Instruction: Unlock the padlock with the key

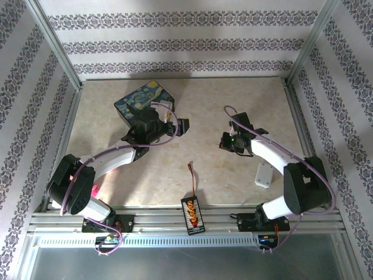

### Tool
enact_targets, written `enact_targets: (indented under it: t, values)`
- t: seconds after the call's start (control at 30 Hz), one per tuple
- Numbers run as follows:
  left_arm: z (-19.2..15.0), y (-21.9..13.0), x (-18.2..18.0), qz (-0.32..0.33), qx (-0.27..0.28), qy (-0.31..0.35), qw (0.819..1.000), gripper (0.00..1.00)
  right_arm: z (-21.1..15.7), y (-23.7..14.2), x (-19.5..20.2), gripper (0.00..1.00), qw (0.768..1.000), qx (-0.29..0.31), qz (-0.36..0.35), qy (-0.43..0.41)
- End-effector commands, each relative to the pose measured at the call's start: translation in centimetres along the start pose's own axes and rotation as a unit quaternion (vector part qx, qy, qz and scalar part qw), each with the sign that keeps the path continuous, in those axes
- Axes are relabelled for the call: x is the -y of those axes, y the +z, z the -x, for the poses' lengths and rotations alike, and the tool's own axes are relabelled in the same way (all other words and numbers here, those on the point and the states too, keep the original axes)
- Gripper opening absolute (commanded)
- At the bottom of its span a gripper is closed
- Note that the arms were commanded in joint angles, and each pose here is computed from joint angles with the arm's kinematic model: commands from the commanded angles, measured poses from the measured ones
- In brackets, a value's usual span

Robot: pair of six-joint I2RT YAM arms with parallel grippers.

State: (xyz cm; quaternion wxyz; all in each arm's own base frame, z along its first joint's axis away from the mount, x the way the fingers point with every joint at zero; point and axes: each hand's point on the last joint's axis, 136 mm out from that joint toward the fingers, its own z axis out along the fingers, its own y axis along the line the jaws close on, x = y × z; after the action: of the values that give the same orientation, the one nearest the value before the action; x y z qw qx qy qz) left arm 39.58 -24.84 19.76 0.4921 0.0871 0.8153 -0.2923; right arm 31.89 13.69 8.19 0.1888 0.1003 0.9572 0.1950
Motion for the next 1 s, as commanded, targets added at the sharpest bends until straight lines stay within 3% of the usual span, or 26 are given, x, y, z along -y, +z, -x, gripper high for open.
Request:
enact_targets:
  t: [0.0, 0.13, 0.3, 0.47, 0.7, 0.97]
  values:
    - [-3.0, -0.7, -0.6, -0.024, -0.086, -0.110, 0.990, 0.99, 1.1, -2.6, -2.3, 0.00, 0.999, 0.029, 0.022, -0.029]
    - [-2.1, -0.4, 1.6, -0.118, -0.093, -0.173, 0.973, 0.88, 1.5, -4.8, -5.2, 0.00, 0.996, 0.055, 0.057, -0.050]
    - [-0.7, -0.5, 4.2, -0.194, -0.087, -0.202, 0.956, 0.74, 2.0, -7.2, -8.6, 0.00, 0.989, 0.089, 0.101, -0.066]
    - [0.3, -0.9, 6.4, -0.253, -0.082, -0.208, 0.941, 0.66, 2.5, -8.7, -10.8, 0.00, 0.982, 0.111, 0.133, -0.073]
    - [-0.2, -0.8, 8.7, -0.306, -0.089, -0.199, 0.927, 0.60, 2.9, -9.7, -12.8, 0.00, 0.977, 0.122, 0.159, -0.079]
    - [-0.8, -0.9, 11.2, -0.332, -0.104, -0.170, 0.922, 0.54, 2.8, -10.1, -13.6, 0.00, 0.973, 0.127, 0.174, -0.077]
